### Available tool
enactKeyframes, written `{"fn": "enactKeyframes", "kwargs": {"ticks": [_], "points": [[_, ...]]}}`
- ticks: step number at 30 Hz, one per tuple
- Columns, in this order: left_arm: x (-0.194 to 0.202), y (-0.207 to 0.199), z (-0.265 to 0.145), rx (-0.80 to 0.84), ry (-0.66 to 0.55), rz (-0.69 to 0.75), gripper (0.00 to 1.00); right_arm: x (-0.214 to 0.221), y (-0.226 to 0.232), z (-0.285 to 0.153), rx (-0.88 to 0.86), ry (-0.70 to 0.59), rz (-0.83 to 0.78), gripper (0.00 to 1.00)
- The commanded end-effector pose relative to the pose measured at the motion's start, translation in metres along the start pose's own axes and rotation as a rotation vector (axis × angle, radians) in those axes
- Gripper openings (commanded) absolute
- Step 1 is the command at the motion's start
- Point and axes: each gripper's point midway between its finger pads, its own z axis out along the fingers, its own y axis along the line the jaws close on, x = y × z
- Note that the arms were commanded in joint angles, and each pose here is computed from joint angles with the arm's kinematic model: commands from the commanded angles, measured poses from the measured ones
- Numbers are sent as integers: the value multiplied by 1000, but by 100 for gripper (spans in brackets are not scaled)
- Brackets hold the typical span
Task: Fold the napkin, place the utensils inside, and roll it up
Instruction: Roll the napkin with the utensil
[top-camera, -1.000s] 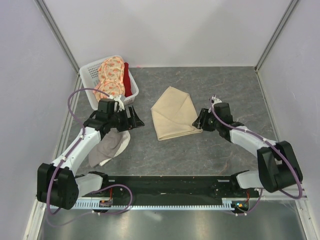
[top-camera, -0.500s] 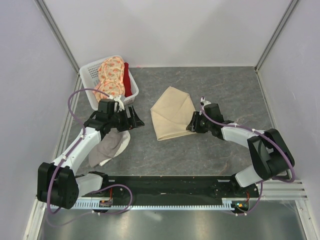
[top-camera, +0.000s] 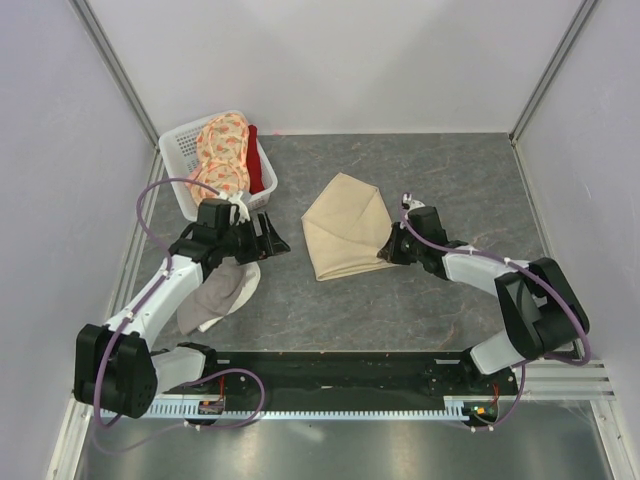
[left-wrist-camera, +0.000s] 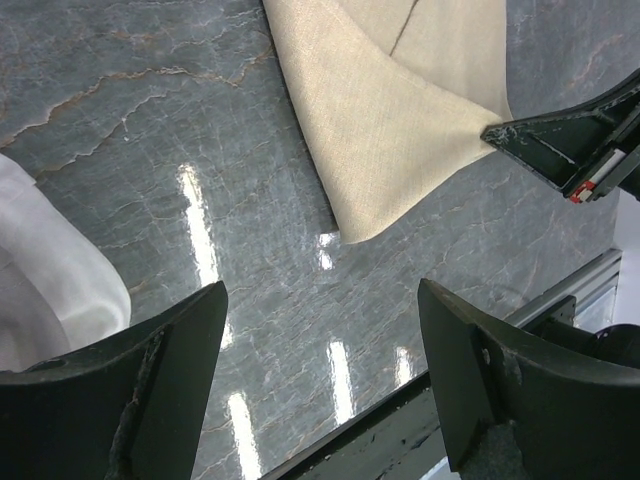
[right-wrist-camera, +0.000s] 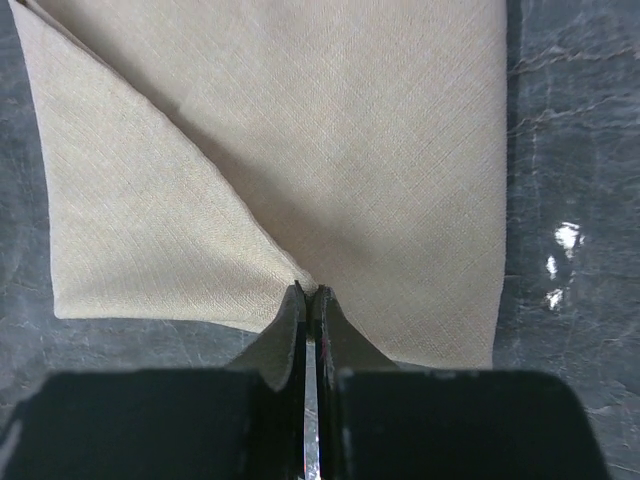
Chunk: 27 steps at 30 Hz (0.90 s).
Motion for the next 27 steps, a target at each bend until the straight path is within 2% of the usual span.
{"fn": "enactKeyframes", "kwargs": {"ticks": [1, 14, 27], "points": [[2, -20, 6, 67, -8, -5, 84, -37, 9, -13, 14, -129, -39, 0], [12, -21, 39, 48, 18, -12, 82, -28, -26, -22, 111, -131, -18, 0], [29, -25, 72, 65, 40, -42, 80, -11, -43, -29, 163, -118, -7, 0]]}}
